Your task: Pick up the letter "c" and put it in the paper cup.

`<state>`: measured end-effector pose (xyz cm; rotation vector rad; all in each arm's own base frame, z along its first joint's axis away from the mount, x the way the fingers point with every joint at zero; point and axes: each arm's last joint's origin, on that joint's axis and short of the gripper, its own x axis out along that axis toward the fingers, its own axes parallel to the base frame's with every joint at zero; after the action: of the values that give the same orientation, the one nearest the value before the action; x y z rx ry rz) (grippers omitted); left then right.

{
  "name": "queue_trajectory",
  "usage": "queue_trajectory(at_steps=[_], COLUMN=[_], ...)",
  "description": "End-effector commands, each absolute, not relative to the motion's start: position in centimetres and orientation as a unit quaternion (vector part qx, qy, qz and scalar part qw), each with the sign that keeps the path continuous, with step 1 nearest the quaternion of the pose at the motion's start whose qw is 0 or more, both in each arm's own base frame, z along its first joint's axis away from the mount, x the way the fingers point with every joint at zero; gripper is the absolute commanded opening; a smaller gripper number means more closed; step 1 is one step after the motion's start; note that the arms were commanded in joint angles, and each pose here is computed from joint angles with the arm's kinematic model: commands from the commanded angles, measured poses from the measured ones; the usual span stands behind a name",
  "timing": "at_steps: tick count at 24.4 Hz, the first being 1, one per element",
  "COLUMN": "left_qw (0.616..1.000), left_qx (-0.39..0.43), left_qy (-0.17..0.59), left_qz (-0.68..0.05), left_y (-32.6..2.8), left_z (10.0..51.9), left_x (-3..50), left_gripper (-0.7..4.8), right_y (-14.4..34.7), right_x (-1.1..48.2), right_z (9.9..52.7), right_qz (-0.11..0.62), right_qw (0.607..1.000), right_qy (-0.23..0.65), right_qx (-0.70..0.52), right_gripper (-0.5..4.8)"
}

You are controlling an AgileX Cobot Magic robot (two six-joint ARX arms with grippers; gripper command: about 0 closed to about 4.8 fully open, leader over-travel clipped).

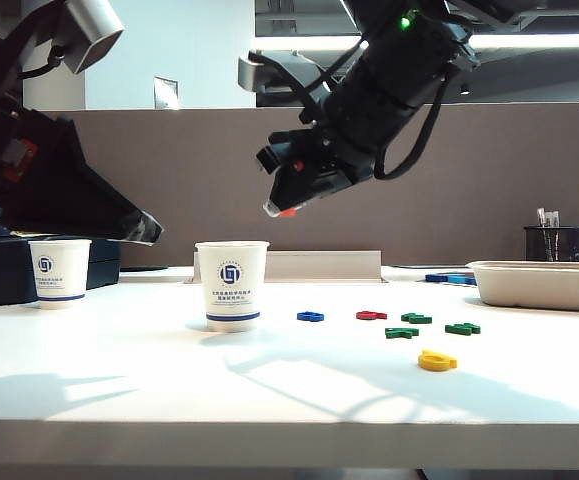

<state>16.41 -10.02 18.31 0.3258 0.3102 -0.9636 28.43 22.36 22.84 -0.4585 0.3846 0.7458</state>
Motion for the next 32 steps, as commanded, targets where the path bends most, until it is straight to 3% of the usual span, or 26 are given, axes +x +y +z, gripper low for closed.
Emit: queue_trajectory(at_steps=[1, 17, 24, 32], left_qw=[0.864, 0.89, 0.915, 0.918], left_qx=[0.156, 0.143, 0.115, 0.11], left_qy=[0.138, 0.085, 0.056, 0.048], left_qz=[-0.46, -0.425, -0.383, -0.377], left_y=[-10.1, -10.3, -10.3, -10.3], left_z=[18.7, 20.2, 21.2, 21.5], left_x=[16.5, 17.2, 17.6, 17.8], left_gripper=[1.52, 1.52, 1.52, 1.52], right_y=[22.8, 23.8, 24.5, 25.7], right_x=[28.7, 29.6, 30.2, 31.1], right_z=[24.1, 24.8, 23.6, 22.5], right_qz=[0.371, 0.392, 0.396, 0.403], right_qw=[0.891, 0.889, 0.886, 0.882], right_qy=[0.155, 0.147, 0.164, 0.176], right_qx=[-0.21, -0.186, -0.175, -0.167], right_gripper=[1.03, 1.03, 1.04, 1.03])
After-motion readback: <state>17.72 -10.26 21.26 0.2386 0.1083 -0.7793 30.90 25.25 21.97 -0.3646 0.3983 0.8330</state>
